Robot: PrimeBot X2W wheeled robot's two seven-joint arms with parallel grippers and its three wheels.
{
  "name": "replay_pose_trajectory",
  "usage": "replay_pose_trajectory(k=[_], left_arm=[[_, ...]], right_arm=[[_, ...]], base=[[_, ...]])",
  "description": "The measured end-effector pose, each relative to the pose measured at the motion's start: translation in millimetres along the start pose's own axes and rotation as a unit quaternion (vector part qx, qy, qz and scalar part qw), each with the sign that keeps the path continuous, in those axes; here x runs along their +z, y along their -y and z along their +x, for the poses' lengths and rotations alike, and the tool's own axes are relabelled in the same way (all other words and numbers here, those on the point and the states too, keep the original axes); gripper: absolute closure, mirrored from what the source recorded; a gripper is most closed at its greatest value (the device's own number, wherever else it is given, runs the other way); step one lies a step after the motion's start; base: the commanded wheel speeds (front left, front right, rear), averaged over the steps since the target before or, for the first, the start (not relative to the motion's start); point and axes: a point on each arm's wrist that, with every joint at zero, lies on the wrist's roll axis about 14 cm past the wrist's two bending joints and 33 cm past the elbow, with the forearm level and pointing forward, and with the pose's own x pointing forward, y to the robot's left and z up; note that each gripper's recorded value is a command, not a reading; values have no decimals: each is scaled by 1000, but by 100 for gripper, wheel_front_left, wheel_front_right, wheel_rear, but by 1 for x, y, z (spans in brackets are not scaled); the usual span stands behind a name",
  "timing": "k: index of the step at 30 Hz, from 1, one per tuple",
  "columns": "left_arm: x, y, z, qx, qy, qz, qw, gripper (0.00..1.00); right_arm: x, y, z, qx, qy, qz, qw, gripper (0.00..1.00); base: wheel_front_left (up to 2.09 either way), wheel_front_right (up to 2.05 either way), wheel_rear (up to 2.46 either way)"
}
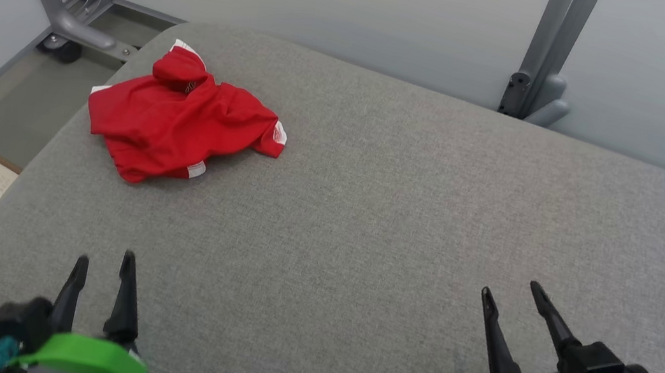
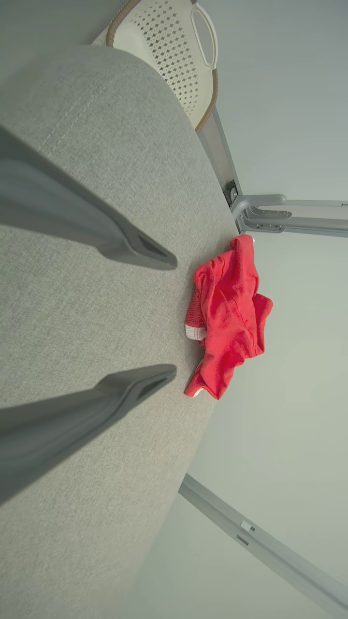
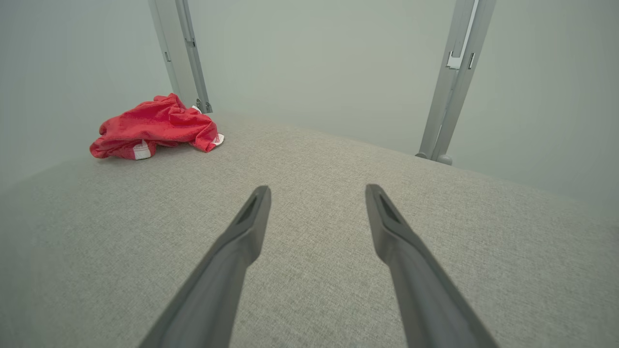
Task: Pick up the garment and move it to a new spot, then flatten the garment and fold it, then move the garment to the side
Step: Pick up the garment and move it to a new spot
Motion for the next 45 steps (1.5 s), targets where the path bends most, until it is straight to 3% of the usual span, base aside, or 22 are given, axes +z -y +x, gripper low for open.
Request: replay_pose_trajectory(k=[7, 12, 19, 22, 23, 25, 30, 34, 37, 40, 45], left_arm=[[18, 15, 80, -20, -8, 21, 1000, 0], [13, 13, 138, -14, -51, 50, 997, 0], [-42, 16, 191, -8, -136, 77, 988, 0], [-84, 4, 197, 6, -196, 96, 976, 0], [-95, 4, 197, 9, -213, 93, 973, 25], [-108, 6, 201, 11, -224, 90, 970, 100], [-122, 24, 213, -8, -224, 83, 971, 100], [-118, 88, 219, -78, -195, 33, 977, 100], [-109, 130, 211, -128, -188, -7, 974, 100], [-93, 179, 195, -193, -187, -47, 962, 100], [-48, 256, 154, -306, -183, -119, 927, 100]], right_arm=[[9, 15, 35, 17, 25, -15, 999, 0], [-10, 37, 50, 9, 13, -13, 1000, 0], [-62, 68, 48, -22, -37, 12, 999, 0], [-82, 83, 39, -46, -60, 22, 997, 0], [-85, 87, 36, -53, -64, 24, 996, 0], [-90, 94, 30, -69, -71, 28, 995, 0], [-93, 106, 15, -99, -80, 34, 991, 0], [-89, 106, 5, -116, -81, 42, 989, 0], [-86, 102, -3, -123, -83, 48, 988, 0], [-76, 96, -7, -126, -74, 55, 988, 0], [-56, 85, -13, -125, -53, 59, 989, 0]], base=[[0, 0, 0], [0, 0, 0], [0, 0, 0], [0, 0, 0], [0, 0, 0], [0, 0, 0], [0, 0, 0], [0, 0, 0], [0, 0, 0], [0, 0, 0], [0, 0, 0]])
